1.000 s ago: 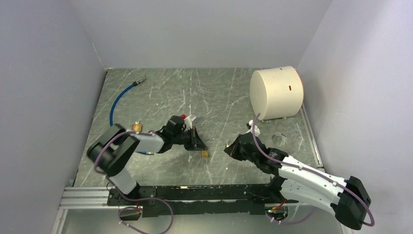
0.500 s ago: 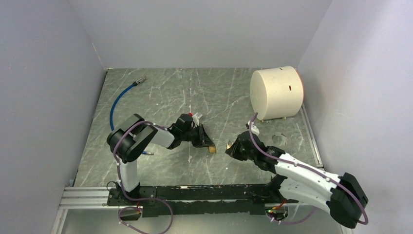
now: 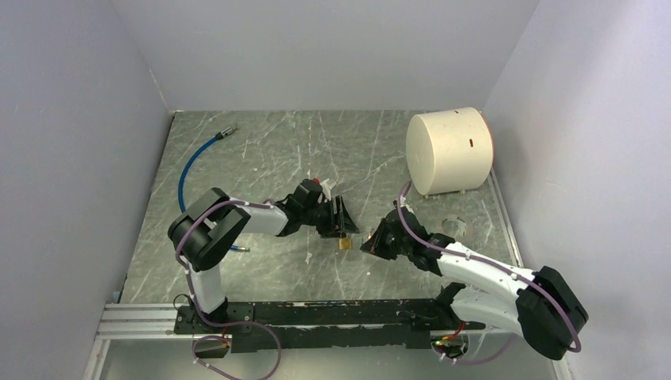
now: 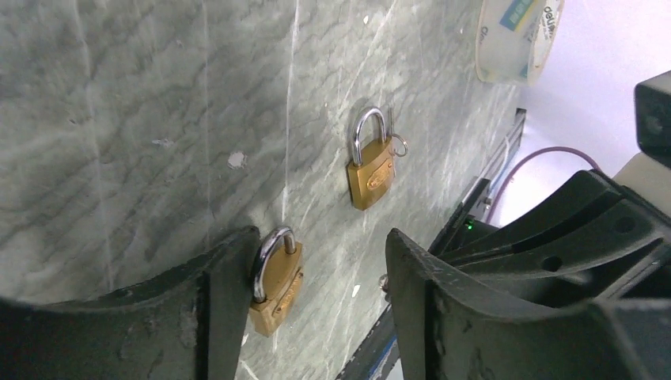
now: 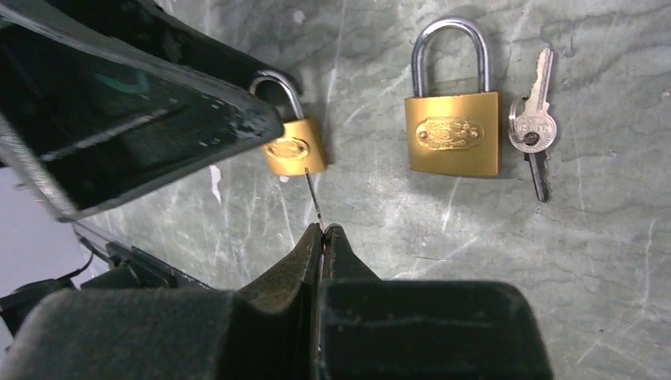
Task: Lock with the key
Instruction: Place the lock at the center of the board.
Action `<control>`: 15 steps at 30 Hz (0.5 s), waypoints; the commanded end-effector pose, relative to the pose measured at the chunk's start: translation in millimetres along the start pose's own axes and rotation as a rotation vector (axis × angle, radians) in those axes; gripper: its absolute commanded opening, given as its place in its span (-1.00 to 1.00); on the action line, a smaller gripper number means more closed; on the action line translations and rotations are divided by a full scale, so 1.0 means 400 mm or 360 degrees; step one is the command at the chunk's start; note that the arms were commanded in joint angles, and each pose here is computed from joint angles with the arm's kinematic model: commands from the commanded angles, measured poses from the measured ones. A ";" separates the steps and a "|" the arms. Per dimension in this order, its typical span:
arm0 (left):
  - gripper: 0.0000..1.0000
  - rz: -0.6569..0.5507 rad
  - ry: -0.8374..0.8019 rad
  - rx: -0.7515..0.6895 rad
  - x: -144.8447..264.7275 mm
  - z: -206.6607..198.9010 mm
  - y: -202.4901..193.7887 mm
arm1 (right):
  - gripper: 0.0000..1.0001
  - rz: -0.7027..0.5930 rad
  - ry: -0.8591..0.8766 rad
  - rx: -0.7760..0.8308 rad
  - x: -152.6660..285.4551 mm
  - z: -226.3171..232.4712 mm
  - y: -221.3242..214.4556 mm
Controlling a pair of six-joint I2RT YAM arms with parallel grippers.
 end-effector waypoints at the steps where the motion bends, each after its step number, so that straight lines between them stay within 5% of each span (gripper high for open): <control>1: 0.40 -0.0025 0.0359 -0.0033 0.024 0.027 0.004 | -1.00 0.0012 0.0019 0.0046 -0.004 0.017 0.015; 8: 0.87 0.0038 0.0527 -0.0039 0.048 -0.012 0.028 | -1.00 -0.0043 0.0008 0.0056 0.012 0.020 0.023; 12: 0.84 0.0044 0.0499 -0.0033 0.050 -0.018 0.025 | -1.00 -0.0059 0.0009 0.0052 0.016 0.019 0.025; 15: 0.55 0.0083 0.0416 -0.0016 0.037 -0.016 0.017 | -1.00 -0.0046 0.0023 0.0041 0.012 0.017 0.021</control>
Point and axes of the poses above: each gripper's point midway between its finger pads, its own x axis back along the fingers, its own z axis along the line the jaws close on, y = z × x, the point moved 10 cm from there along x, back along the fingers, and after that the axes turned 2 degrees about x, right-handed, at the moved point
